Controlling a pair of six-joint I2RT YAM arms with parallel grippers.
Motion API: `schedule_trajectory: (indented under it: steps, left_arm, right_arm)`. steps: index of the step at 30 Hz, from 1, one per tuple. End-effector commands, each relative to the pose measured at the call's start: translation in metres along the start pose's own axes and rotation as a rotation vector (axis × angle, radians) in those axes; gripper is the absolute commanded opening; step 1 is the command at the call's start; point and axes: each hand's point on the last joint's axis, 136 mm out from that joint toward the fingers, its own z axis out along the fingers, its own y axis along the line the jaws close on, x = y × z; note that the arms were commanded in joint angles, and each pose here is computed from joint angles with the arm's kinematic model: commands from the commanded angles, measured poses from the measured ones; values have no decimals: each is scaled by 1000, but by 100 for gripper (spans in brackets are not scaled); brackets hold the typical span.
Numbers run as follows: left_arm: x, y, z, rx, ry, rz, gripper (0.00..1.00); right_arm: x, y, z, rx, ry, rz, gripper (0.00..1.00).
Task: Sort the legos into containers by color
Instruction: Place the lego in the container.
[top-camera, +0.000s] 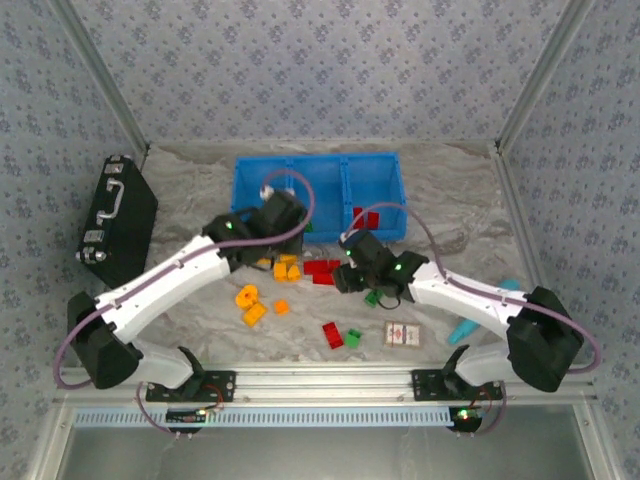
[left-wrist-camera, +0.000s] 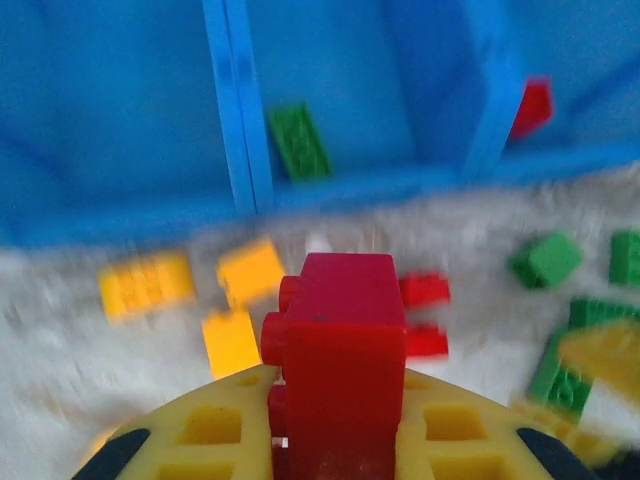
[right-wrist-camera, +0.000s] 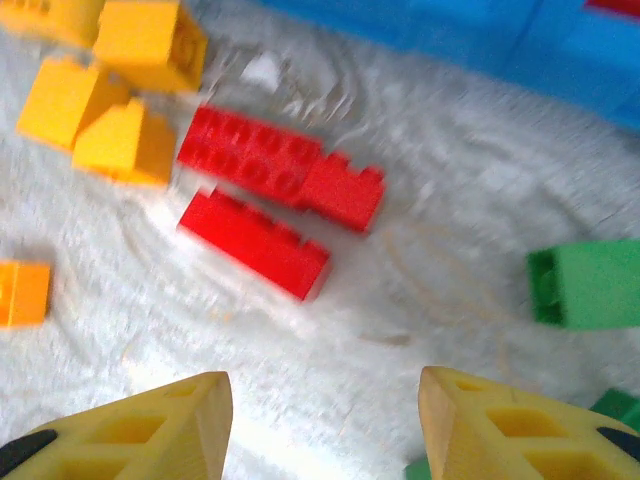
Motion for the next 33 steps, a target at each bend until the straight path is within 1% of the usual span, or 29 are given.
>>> schedule_trajectory:
  steps: [1, 4, 7, 10, 14, 19, 23, 26, 33]
  left_arm:
    - [-47, -6, 10, 9, -89, 164, 16]
    - [-85, -27, 22, 94, -151, 148, 16]
    - [-110, -55, 33, 170, -176, 174, 16]
    - [-125, -80, 49, 226, -172, 199, 16]
    - [-133, -106, 81, 273, -143, 221, 17]
    - [-116, -126, 134, 303, -62, 211, 17]
    - [-100, -136, 166, 298, -15, 220, 18]
    - [-90, -137, 184, 287, 15, 217, 19]
    - [-74, -136, 211, 256, 59, 232, 31]
  right_arm:
    - [-1, 10, -4, 13, -38, -10, 54]
    - [11, 23, 1, 2, -7, -37, 54]
    - [22, 33, 4, 14, 4, -66, 54]
    - [36, 44, 6, 10, 8, -98, 56]
    - [61, 57, 12, 18, 44, -135, 58]
    - [87, 66, 17, 84, 105, -213, 61]
    - [97, 60, 24, 158, 139, -244, 62]
    - [100, 59, 28, 172, 145, -254, 63]
    - [107, 61, 37, 193, 177, -284, 65]
